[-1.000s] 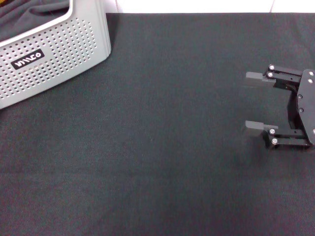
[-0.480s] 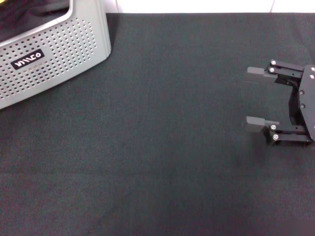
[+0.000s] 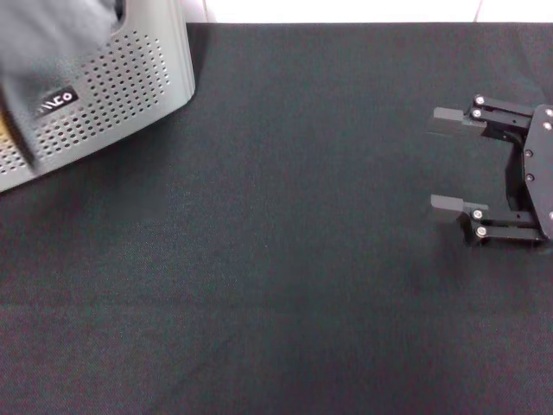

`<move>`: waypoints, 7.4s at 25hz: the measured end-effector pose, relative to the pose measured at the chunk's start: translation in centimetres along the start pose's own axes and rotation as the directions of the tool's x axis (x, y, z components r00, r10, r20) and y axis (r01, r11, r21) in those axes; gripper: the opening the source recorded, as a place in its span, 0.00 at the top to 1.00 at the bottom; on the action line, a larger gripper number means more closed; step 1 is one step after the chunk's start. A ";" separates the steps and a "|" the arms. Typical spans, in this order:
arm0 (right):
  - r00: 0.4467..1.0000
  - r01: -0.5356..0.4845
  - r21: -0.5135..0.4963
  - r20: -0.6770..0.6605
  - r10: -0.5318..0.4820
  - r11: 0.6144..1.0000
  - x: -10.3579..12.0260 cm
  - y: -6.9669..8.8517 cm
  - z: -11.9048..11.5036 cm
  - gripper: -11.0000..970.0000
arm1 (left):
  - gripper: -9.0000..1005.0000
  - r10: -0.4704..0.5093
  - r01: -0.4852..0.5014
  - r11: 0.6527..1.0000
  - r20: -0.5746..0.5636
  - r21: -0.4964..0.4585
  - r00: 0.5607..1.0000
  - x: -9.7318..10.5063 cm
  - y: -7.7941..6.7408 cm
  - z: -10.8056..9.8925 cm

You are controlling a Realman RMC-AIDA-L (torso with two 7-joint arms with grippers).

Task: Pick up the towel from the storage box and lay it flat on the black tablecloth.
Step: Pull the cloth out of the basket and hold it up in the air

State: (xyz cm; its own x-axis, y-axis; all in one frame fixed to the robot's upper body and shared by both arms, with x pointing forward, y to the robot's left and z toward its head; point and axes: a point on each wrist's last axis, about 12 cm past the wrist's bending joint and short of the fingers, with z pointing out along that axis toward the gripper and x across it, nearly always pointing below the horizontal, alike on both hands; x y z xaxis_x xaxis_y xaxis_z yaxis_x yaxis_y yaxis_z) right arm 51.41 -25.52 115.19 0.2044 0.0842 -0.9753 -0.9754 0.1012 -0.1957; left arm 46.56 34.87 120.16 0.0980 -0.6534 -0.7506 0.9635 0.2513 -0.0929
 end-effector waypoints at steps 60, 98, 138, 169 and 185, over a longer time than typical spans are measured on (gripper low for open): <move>0.997 0.071 -0.202 0.042 -0.064 0.977 2.7 -0.4 12.4 0.25 | 0.96 0.058 -0.076 0.995 0.239 0.068 0.969 6.6 4.0 7.3; 0.996 0.094 -0.078 -0.002 -0.094 0.993 3.6 -0.5 15.5 0.25 | 0.96 0.009 -0.045 0.992 0.298 0.114 0.955 7.1 3.9 8.9; 0.985 0.173 0.016 0.001 -0.173 0.985 4.1 -0.3 16.4 0.25 | 0.96 -0.061 0.006 0.988 0.346 0.157 0.936 8.6 3.9 11.2; 0.983 -0.023 0.378 0.175 -0.047 0.926 2.3 -4.7 13.8 0.25 | 0.96 -0.057 0.009 0.991 0.356 0.136 0.933 8.9 3.7 10.8; 0.952 -0.088 0.139 0.303 0.042 0.986 0.8 -2.6 14.0 0.25 | 0.96 0.036 -0.066 0.995 0.359 0.073 0.933 9.1 3.7 10.2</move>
State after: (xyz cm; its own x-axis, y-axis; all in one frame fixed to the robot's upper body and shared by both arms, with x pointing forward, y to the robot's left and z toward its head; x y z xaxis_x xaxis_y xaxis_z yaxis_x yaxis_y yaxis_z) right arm 55.22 -11.83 116.33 0.1786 0.3848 -0.9055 -0.9688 0.2298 -0.0934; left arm 53.54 22.62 119.66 0.2152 -0.8567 -0.4688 0.9705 0.2409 0.0053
